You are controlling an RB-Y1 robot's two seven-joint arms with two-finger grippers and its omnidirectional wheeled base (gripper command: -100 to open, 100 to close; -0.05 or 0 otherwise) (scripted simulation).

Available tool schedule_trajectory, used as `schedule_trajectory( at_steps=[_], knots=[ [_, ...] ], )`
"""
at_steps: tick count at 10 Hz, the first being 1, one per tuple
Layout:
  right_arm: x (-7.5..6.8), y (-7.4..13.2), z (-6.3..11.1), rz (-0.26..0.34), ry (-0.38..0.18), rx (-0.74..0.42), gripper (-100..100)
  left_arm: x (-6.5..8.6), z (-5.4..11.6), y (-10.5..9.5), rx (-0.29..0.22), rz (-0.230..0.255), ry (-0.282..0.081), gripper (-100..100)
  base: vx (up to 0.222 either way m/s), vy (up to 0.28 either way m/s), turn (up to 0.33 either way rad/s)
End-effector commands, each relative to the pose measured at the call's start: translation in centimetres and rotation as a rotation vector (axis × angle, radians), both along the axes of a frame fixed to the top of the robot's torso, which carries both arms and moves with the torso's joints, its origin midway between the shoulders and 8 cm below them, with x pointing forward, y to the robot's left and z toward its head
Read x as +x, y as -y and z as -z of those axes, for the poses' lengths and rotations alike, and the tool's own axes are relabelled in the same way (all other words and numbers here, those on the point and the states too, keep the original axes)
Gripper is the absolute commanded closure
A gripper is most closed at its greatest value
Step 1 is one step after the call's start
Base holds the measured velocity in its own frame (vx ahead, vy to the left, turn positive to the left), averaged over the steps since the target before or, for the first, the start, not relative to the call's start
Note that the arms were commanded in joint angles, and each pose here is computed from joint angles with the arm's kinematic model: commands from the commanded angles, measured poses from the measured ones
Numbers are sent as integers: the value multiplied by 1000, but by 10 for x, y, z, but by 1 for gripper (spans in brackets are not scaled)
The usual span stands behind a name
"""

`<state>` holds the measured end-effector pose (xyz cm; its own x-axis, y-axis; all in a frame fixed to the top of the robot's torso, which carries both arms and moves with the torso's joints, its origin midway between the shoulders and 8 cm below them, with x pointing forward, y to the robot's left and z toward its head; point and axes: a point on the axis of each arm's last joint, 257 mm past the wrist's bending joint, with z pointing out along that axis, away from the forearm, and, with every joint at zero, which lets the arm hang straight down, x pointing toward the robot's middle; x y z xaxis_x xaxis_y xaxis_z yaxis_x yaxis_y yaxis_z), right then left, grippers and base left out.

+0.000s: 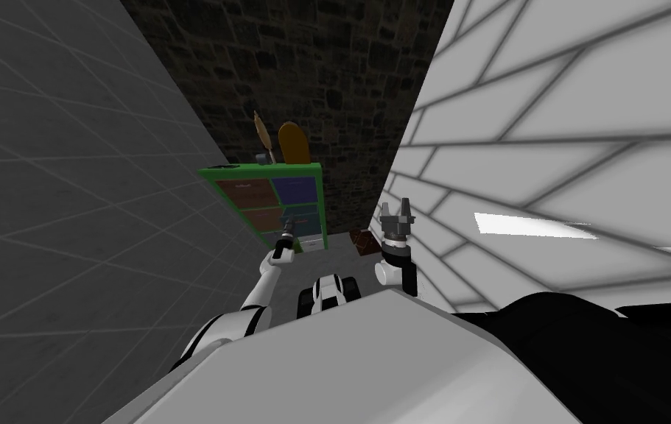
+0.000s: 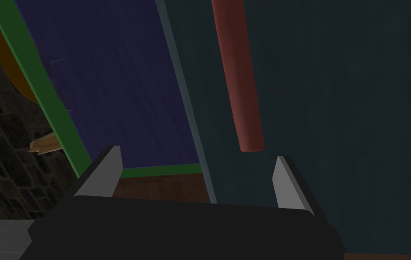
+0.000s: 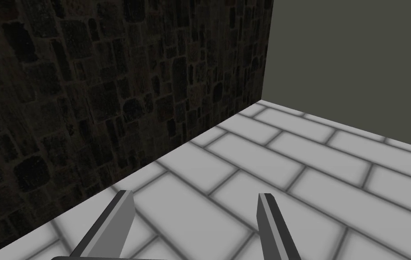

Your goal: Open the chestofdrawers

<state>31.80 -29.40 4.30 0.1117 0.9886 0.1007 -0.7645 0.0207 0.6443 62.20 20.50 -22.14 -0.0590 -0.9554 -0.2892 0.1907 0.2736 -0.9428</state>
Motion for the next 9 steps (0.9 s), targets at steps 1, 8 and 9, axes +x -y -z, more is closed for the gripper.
schedule_trajectory(
  at_steps=[1,8,9],
  knots=[
    [0,0,0,0,0,0,0,14,-10,5,0,1,0,-100,-56,14,1],
    [0,0,0,0,0,0,0,21,-13,8,-1,1,-2,0,-13,5,0],
    [0,0,0,0,0,0,0,21,-13,8,-1,1,-2,0,0,0,0]
  ],
)
